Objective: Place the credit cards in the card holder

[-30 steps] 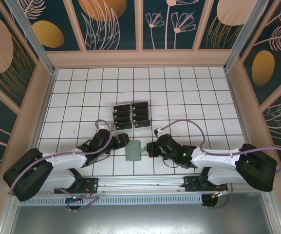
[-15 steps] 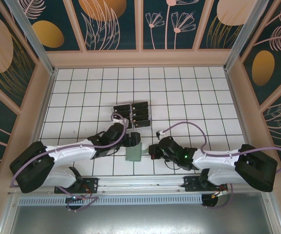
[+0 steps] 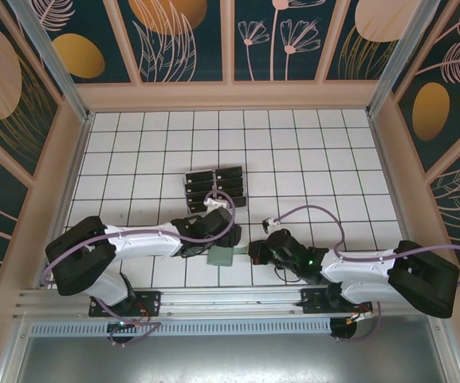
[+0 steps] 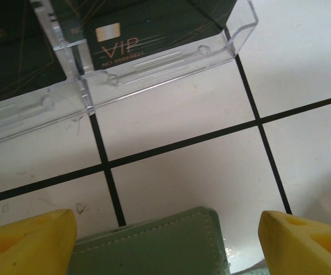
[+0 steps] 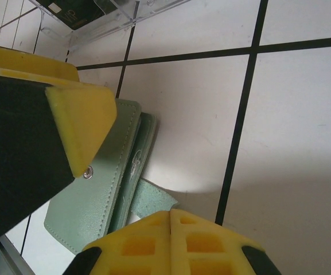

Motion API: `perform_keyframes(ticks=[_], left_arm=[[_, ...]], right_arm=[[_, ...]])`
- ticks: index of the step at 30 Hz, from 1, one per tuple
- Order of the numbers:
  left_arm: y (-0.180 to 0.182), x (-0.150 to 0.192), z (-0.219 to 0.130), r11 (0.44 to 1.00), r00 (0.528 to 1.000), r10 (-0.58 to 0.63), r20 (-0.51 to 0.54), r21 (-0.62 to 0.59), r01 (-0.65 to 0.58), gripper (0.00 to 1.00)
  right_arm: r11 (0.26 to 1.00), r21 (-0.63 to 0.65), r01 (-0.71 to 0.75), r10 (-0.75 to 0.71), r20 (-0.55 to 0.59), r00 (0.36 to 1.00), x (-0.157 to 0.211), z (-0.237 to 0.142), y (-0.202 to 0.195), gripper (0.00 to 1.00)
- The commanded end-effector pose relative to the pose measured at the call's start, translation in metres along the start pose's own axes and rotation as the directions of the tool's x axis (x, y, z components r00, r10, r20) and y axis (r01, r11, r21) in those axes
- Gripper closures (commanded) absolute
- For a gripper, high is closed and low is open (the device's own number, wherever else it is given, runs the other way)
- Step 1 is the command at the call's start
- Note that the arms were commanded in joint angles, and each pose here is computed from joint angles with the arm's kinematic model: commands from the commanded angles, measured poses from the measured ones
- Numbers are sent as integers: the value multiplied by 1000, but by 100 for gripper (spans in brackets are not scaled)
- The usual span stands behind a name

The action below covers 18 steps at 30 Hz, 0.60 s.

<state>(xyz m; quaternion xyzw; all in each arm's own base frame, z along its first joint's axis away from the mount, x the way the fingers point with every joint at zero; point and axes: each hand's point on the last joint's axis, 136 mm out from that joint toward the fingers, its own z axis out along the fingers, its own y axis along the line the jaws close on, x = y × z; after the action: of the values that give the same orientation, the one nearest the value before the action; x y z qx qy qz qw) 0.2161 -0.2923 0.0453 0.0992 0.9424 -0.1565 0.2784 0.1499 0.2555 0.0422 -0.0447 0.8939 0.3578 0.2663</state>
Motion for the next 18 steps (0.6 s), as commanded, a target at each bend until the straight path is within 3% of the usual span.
perform_keyframes(ticks=[1, 18], left_arm=[[5, 1, 1, 993, 997, 72, -4, -90, -72, 17], [12, 14, 13, 971, 989, 141, -47, -190, -148, 17]], right_arm=[[1000, -9, -26, 27, 43, 999, -7, -2, -2, 100], [999, -10, -40, 40, 58, 998, -7, -5, -6, 100]])
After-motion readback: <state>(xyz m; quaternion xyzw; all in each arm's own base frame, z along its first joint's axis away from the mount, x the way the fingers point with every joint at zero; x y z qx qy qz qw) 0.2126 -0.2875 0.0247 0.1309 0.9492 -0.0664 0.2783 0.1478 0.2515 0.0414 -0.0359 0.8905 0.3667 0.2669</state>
